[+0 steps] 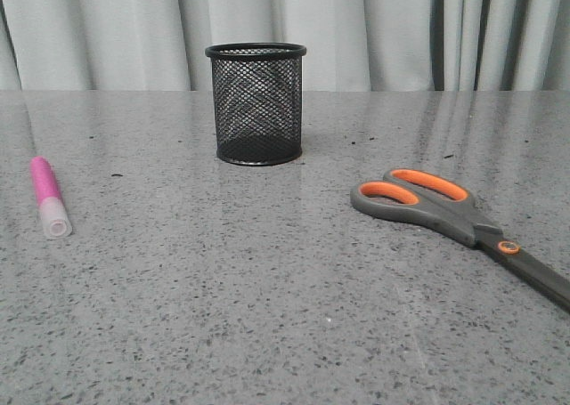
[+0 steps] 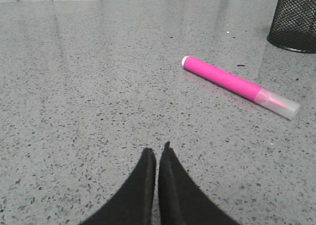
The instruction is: Put pen and scissors into bin
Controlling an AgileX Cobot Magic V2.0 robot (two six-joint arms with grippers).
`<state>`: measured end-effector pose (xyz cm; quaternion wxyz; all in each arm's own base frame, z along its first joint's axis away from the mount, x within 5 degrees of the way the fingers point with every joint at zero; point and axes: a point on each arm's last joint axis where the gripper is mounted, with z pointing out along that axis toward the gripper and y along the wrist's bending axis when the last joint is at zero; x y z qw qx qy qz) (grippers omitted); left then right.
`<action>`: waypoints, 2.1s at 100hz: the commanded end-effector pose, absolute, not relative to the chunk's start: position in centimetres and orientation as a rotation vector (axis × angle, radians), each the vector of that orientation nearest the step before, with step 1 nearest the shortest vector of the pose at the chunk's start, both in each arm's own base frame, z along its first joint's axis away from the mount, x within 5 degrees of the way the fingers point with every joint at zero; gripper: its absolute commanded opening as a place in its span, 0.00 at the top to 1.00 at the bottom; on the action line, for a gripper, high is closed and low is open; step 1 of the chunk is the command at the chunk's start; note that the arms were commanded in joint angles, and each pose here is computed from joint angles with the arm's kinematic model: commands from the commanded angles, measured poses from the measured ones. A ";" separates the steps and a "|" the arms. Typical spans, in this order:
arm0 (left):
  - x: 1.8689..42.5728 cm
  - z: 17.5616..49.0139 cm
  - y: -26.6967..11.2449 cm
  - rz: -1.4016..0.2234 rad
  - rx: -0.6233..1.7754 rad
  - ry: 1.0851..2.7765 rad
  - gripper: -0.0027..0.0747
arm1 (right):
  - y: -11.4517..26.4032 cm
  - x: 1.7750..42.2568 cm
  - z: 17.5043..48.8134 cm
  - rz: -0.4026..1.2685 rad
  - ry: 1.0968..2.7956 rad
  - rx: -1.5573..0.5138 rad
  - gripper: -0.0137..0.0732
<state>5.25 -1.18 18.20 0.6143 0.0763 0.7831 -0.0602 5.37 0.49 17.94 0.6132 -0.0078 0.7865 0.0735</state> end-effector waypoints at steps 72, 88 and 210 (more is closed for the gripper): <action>5.3 18.1 -1.1 -0.137 0.160 1.733 0.99 | 0.4 5.3 18.0 0.142 1.768 -0.053 0.92; 5.3 18.2 -1.1 -0.127 0.166 1.731 0.99 | 0.4 5.3 18.2 0.127 1.748 -0.069 0.92; 12.9 34.7 -5.2 -0.667 0.049 1.969 0.57 | 1.0 6.5 29.3 0.681 1.358 0.333 0.39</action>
